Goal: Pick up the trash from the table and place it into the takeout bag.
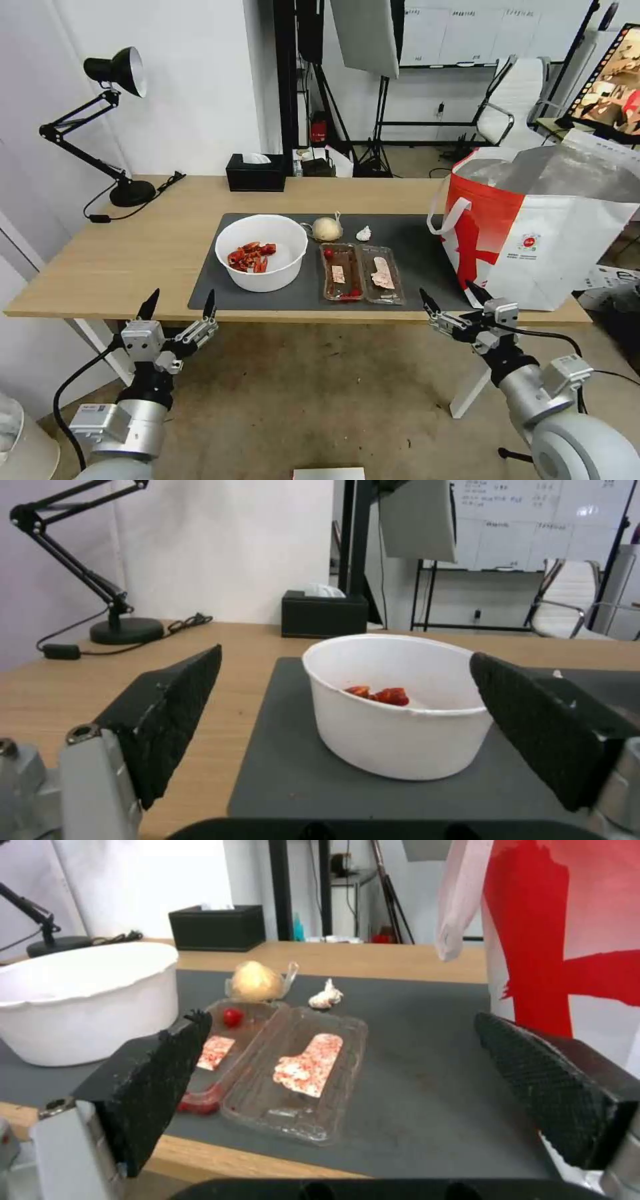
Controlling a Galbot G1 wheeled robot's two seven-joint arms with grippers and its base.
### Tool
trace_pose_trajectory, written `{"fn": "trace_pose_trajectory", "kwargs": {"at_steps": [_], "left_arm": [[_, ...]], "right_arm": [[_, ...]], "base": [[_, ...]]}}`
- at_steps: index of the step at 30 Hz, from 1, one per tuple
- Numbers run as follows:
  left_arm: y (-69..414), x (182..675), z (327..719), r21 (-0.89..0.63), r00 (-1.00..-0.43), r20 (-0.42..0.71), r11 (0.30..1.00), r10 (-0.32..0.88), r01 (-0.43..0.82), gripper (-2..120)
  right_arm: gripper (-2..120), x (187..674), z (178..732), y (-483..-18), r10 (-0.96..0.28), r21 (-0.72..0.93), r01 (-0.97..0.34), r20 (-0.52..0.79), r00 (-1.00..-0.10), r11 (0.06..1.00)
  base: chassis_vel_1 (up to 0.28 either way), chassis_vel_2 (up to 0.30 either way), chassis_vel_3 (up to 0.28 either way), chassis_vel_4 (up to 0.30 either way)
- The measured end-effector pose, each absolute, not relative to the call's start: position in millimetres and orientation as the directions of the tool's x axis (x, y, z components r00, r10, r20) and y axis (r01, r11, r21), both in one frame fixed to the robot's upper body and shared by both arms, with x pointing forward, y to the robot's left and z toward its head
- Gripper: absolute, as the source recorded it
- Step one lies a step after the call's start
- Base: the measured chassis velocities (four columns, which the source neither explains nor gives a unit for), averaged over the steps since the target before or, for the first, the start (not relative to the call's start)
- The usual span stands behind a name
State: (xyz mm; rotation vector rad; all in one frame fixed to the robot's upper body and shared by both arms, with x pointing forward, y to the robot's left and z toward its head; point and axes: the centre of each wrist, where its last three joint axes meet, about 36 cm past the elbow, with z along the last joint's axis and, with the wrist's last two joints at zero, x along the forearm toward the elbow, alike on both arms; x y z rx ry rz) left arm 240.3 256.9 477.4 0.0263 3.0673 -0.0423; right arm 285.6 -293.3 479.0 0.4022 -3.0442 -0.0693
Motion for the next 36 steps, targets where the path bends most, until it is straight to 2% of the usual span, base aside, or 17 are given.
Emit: {"fn": "trace_pose_trajectory", "kwargs": {"at_steps": [5, 8, 9, 10, 12, 13, 14, 16, 21, 25, 36], "left_arm": [[257.4, 240.5, 475.7, -0.028, -0.997, -0.073, 0.999, 0.014, 0.016, 100], [258.2, 240.2, 475.3, -0.027, -0.997, -0.073, 1.000, 0.013, 0.016, 100], [258.2, 240.2, 475.3, -0.027, -0.997, -0.073, 1.000, 0.013, 0.016, 100], [258.5, 239.8, 475.1, -0.026, -0.997, -0.071, 1.000, 0.015, 0.017, 100], [258.7, 239.1, 474.9, -0.025, -0.998, -0.068, 1.000, 0.016, 0.018, 100], [259.3, 238.3, 474.6, -0.022, -0.998, -0.065, 1.000, 0.017, 0.019, 100], [259.3, 238.3, 474.6, -0.022, -0.998, -0.065, 1.000, 0.017, 0.019, 100], [260.6, 236.9, 474.4, -0.017, -0.998, -0.060, 1.000, 0.015, 0.016, 100], [264.4, 234.1, 474.2, -0.009, -0.999, -0.050, 1.000, 0.006, 0.006, 100], [267.8, 232.7, 475.0, 0.002, -0.999, -0.046, 1.000, -0.001, -0.001, 100], [272.9, 231.3, 477.6, 0.016, -0.999, -0.045, 1.000, -0.019, -0.020, 100]], "right_arm": [[100, 286.9, 477.1, -289.6, -0.246, 0.087, -0.241, 0.066, -0.967, 0.967], [100, 292.7, 477.4, -273.4, -0.215, 0.335, -0.174, 0.091, -0.972, 0.926], [100, 292.7, 477.4, -273.4, -0.215, 0.335, -0.174, 0.091, -0.972, 0.926], [100, 297.4, 480.4, -264.2, -0.202, 0.476, -0.125, 0.115, -0.973, 0.871], [100, 304.0, 489.3, -250.7, -0.194, 0.641, -0.047, 0.162, -0.968, 0.766], [100, 310.9, 496.5, -239.7, -0.212, 0.755, 0.013, 0.201, -0.956, 0.655], [100, 310.9, 496.5, -239.7, -0.212, 0.755, 0.013, 0.201, -0.956, 0.655], [100, 318.5, 500.7, -226.3, -0.248, 0.839, 0.062, 0.229, -0.941, 0.541], [100, 330.8, 498.4, -206.7, -0.295, 0.888, 0.128, 0.279, -0.914, 0.442], [100, 339.3, 493.9, -198.2, -0.308, 0.896, 0.163, 0.306, -0.901, 0.413], [100, 364.1, 491.8, -191.5, -0.332, 0.893, 0.212, 0.355, -0.874, 0.397]], "base": [[0.000, 0.000, 0.000, 0.000], [0.000, 0.000, 0.000, 0.000], [0.000, 0.000, 0.000, 0.000], [0.000, 0.000, 0.000, 0.000], [0.000, 0.000, 0.000, 0.000], [0.000, 0.000, 0.000, 0.000], [0.000, 0.000, 0.000, 0.000], [0.000, 0.000, 0.000, 0.000], [0.000, 0.000, 0.000, 0.000], [0.000, 0.000, 0.000, 0.000], [0.000, 0.000, 0.000, 0.000]]}}
